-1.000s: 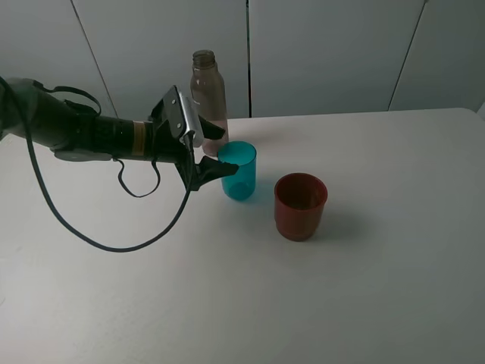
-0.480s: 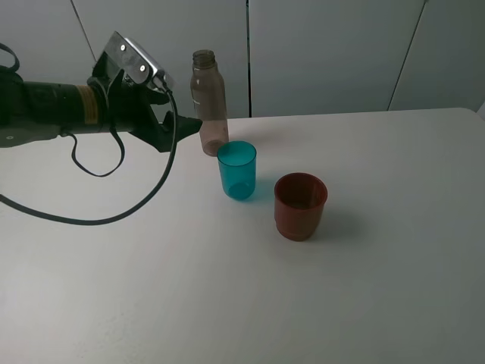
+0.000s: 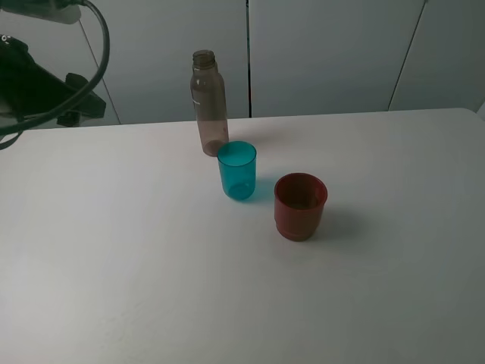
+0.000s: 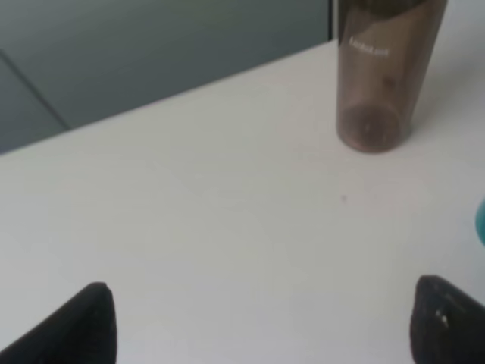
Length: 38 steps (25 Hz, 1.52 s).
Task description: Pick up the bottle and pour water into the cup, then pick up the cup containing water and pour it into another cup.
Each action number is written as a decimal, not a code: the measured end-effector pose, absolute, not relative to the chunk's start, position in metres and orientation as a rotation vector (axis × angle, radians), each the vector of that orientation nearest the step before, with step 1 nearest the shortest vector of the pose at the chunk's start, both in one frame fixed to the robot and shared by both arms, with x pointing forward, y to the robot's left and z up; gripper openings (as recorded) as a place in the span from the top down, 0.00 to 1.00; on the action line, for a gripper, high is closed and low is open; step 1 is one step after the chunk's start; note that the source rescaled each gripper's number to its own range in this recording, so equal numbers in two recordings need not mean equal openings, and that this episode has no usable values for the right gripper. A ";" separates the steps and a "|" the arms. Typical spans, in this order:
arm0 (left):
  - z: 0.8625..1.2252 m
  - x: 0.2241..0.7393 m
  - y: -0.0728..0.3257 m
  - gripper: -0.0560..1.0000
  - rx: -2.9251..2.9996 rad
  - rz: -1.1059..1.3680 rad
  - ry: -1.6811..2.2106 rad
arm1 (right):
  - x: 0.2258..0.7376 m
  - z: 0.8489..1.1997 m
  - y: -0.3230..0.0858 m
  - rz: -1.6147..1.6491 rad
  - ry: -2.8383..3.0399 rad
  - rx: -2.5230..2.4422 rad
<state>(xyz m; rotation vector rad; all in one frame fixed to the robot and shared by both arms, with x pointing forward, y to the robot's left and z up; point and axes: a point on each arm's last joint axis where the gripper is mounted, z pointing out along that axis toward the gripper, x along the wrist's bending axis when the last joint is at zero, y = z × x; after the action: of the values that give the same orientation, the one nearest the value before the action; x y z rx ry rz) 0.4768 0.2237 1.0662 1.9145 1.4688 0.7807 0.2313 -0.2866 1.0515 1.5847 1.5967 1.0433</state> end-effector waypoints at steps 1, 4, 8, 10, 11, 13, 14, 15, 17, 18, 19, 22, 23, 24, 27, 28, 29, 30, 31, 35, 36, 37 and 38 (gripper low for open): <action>1.071 0.467 0.230 0.04 1.919 0.778 1.520 | 0.231 1.051 -0.287 1.043 1.597 1.585; 1.084 0.436 0.247 0.04 1.929 0.779 1.635 | 0.231 1.051 -0.287 1.043 1.597 1.585; 1.101 0.396 0.266 0.04 1.897 0.768 1.737 | 0.231 1.051 -0.287 1.043 1.597 1.585; 1.108 0.377 0.275 0.04 1.870 0.767 1.766 | 0.231 1.051 -0.287 1.043 1.597 1.585; 1.110 0.368 0.278 0.04 1.864 0.762 1.783 | 0.231 1.051 -0.287 1.043 1.597 1.585; 1.112 0.350 0.285 0.04 1.837 0.752 1.798 | 0.231 1.051 -0.287 1.043 1.597 1.585; 1.111 0.342 0.288 0.04 1.832 0.735 1.811 | 0.231 1.051 -0.287 1.043 1.597 1.585; 1.109 0.334 0.290 0.04 1.824 0.720 1.816 | 0.231 1.051 -0.287 1.043 1.597 1.585; 1.101 0.319 0.294 0.04 1.799 0.675 1.833 | 0.231 1.051 -0.287 1.043 1.597 1.585; 1.098 0.313 0.296 0.04 1.782 0.660 1.849 | 0.231 1.051 -0.287 1.043 1.597 1.585; 1.094 0.306 0.299 0.04 1.769 0.648 1.855 | 0.231 1.051 -0.287 1.043 1.597 1.585; 1.082 0.286 0.306 0.04 1.735 0.677 1.858 | 0.231 1.051 -0.287 1.043 1.597 1.585; 1.079 0.279 0.309 0.04 1.724 0.704 1.849 | 0.231 1.051 -0.287 1.043 1.597 1.585; 1.077 0.272 0.311 0.04 1.713 0.734 1.837 | 0.231 1.051 -0.287 1.043 1.597 1.585; 1.069 0.252 0.311 0.04 1.709 0.838 1.766 | 0.231 1.051 -0.287 1.043 1.597 1.585; 1.067 0.245 0.310 0.04 1.711 0.877 1.730 | 0.231 1.051 -0.287 1.043 1.597 1.585; 1.064 0.240 0.308 0.04 1.710 0.905 1.699 | 0.231 1.051 -0.287 1.043 1.597 1.585; 1.061 0.234 0.305 0.04 1.703 0.936 1.663 | 0.231 1.051 -0.287 1.043 1.597 1.585; 1.058 0.229 0.302 0.04 1.694 0.961 1.629 | 0.231 1.051 -0.287 1.043 1.597 1.585; 1.056 0.223 0.296 0.04 1.672 0.960 1.575 | 0.231 1.051 -0.287 1.043 1.597 1.585; 1.056 0.224 0.296 0.04 1.670 0.956 1.573 | 0.231 1.051 -0.287 1.043 1.597 1.585; 1.056 0.224 0.295 0.04 1.665 0.947 1.569 | 0.231 1.051 -0.287 1.043 1.597 1.585; 1.057 0.224 0.294 0.04 1.659 0.933 1.566 | 0.231 1.051 -0.287 1.043 1.597 1.585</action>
<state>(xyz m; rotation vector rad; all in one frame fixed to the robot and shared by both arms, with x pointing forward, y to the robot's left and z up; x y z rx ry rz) 0.2237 0.2939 1.0565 1.6593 1.5660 0.9335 0.2313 -0.2866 1.0515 1.5847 1.5967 1.0433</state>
